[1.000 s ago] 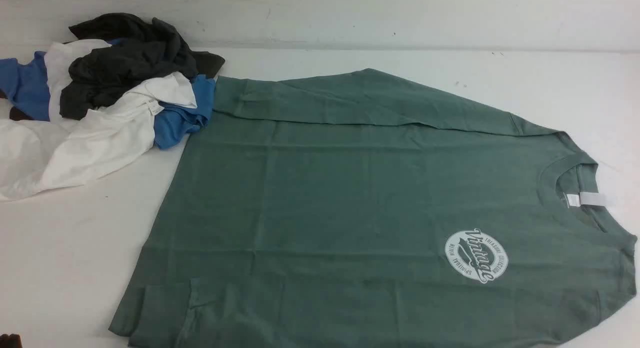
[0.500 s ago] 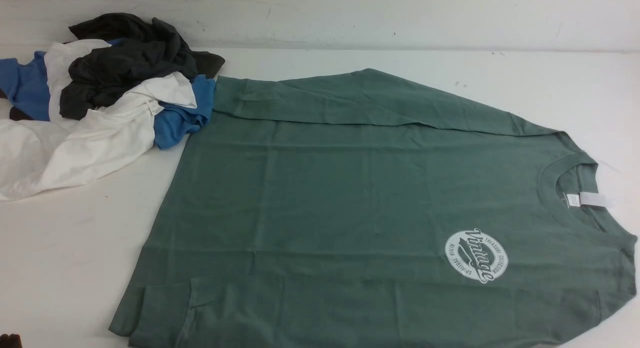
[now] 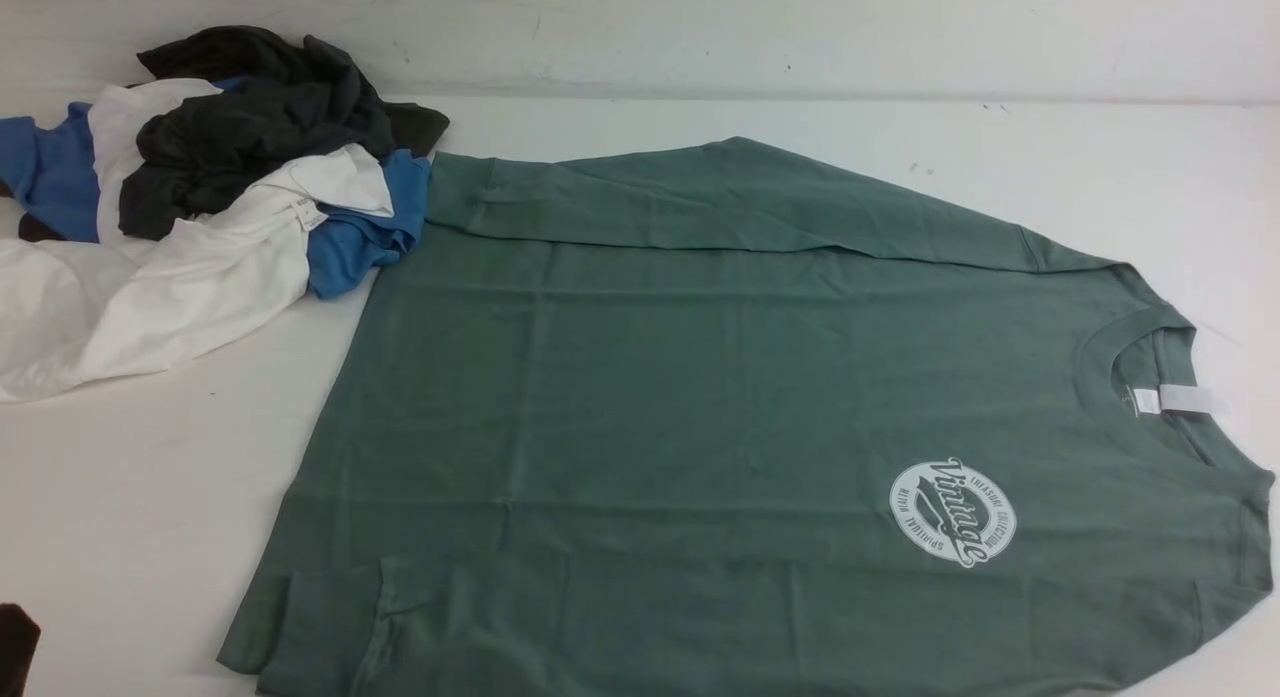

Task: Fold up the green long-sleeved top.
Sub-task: Use the left arm to clamp the cuff closest to it, then use the left arm to drag and place the cuff at the centered position on the left edge of the fabric, then use the left arm to clamp the cuff farthest from it

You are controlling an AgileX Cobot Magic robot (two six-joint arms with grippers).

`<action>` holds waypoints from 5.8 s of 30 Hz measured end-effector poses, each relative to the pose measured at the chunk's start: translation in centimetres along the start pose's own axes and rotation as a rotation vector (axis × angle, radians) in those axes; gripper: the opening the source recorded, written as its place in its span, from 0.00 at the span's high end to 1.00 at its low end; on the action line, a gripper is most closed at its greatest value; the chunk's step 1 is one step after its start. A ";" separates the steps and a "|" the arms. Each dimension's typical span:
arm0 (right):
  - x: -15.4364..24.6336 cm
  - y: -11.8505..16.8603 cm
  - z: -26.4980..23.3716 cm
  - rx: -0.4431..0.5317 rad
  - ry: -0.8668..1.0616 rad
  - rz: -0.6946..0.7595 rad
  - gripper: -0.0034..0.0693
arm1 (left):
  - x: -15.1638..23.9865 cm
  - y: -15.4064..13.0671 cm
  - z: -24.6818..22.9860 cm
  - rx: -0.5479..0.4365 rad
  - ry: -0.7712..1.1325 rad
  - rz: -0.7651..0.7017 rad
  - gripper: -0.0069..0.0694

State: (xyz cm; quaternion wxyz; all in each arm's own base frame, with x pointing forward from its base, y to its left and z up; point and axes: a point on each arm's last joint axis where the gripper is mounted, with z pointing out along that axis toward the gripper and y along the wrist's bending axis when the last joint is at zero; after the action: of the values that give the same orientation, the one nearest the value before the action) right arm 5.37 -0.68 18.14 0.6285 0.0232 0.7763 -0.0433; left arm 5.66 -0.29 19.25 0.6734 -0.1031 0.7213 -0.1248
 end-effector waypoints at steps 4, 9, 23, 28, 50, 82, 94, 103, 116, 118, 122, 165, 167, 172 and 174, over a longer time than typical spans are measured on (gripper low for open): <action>0.0 0.0 0.0 0.000 0.000 0.000 0.97 | -0.5 -0.2 0.0 0.020 -0.057 -0.118 0.92; -0.1 0.0 0.0 -0.003 -0.011 0.013 0.97 | -1.0 -0.2 -0.1 0.032 -0.107 -0.153 0.92; -2.3 0.3 -0.3 -0.157 -0.255 0.906 0.97 | -10.8 -3.7 -2.6 0.136 -0.268 -0.268 0.92; -2.4 0.2 -0.3 -0.161 -0.264 0.946 0.97 | -12.4 -4.9 -0.4 -0.007 0.226 -0.134 0.92; -15.9 3.0 1.9 -0.375 0.743 0.018 0.97 | -3.6 -3.4 15.1 -0.065 1.198 0.145 0.92; -14.5 3.4 3.9 -0.412 0.858 -0.006 0.97 | 3.7 -3.6 23.6 -0.102 1.320 0.318 0.50; -14.5 3.5 3.9 -0.419 0.853 -0.008 0.97 | 3.6 -3.7 22.9 -0.114 1.399 0.284 0.86; -14.6 3.6 3.9 -0.432 0.851 0.007 0.97 | 1.9 -4.4 20.7 -0.121 1.508 0.256 0.86; -14.1 3.8 4.0 -0.446 0.851 0.031 0.97 | -2.5 -9.3 20.5 0.024 1.354 0.320 0.86; -13.9 3.9 4.1 -0.451 0.849 0.025 0.97 | -5.2 -10.9 21.7 0.061 1.281 0.324 0.86; -13.8 4.0 4.1 -0.485 0.829 -0.009 0.97 | -10.8 -13.7 23.2 0.124 1.119 0.325 0.87; -13.8 4.2 4.3 -0.528 0.816 -0.052 0.97 | -6.6 -11.6 35.5 -0.173 0.992 0.713 0.58; -13.7 4.3 4.6 -0.530 0.836 -0.049 0.97 | -6.6 -11.4 35.4 -0.187 1.005 0.724 0.52; -13.1 4.6 5.6 -0.548 0.907 -0.043 0.97 | -6.4 -11.0 34.8 -0.231 1.083 0.713 0.51; -12.9 5.1 5.8 -0.579 0.925 -0.067 0.97 | -6.3 -11.1 34.2 -0.229 1.138 0.670 0.62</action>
State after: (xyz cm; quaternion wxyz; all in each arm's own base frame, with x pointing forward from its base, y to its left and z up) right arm 14.22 4.08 29.38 0.2006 -0.1587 0.9522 0.1668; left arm 40.04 -10.29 26.60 0.1752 0.1376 0.9657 0.1336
